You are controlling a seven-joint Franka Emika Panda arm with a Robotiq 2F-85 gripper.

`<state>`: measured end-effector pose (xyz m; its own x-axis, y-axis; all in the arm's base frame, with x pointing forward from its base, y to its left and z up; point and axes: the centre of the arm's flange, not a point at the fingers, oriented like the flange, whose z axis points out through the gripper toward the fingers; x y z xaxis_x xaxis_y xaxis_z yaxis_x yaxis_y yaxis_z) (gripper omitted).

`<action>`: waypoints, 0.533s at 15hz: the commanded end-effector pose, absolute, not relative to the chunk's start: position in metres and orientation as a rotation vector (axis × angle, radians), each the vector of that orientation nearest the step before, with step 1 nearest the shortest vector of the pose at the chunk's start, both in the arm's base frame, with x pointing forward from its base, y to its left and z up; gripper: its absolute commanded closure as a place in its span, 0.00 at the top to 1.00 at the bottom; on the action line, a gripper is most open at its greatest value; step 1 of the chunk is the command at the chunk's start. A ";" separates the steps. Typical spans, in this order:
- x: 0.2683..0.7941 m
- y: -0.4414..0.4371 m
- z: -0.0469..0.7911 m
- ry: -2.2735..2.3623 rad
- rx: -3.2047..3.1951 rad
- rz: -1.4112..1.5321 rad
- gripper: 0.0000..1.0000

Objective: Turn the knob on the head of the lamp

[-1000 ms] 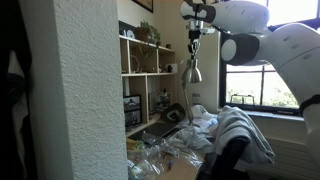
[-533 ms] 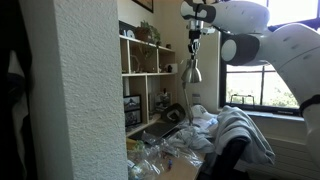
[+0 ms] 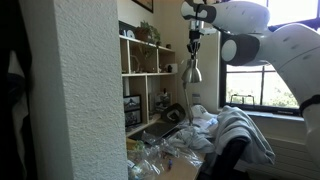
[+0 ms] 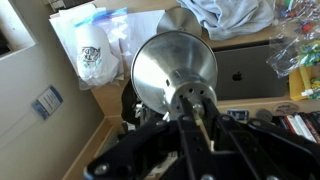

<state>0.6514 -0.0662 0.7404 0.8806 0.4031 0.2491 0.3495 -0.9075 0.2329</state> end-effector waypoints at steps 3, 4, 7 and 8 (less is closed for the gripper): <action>0.675 -0.068 0.774 0.277 2.953 0.538 0.05; 0.674 -0.069 0.774 0.210 2.969 0.546 0.05; 0.669 -0.074 0.774 -0.015 2.988 0.568 0.05; 0.666 -0.075 0.774 -0.100 2.985 0.577 0.05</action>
<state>0.6526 -0.0714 0.7429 0.9384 0.0828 0.3355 0.0412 -0.9908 0.1291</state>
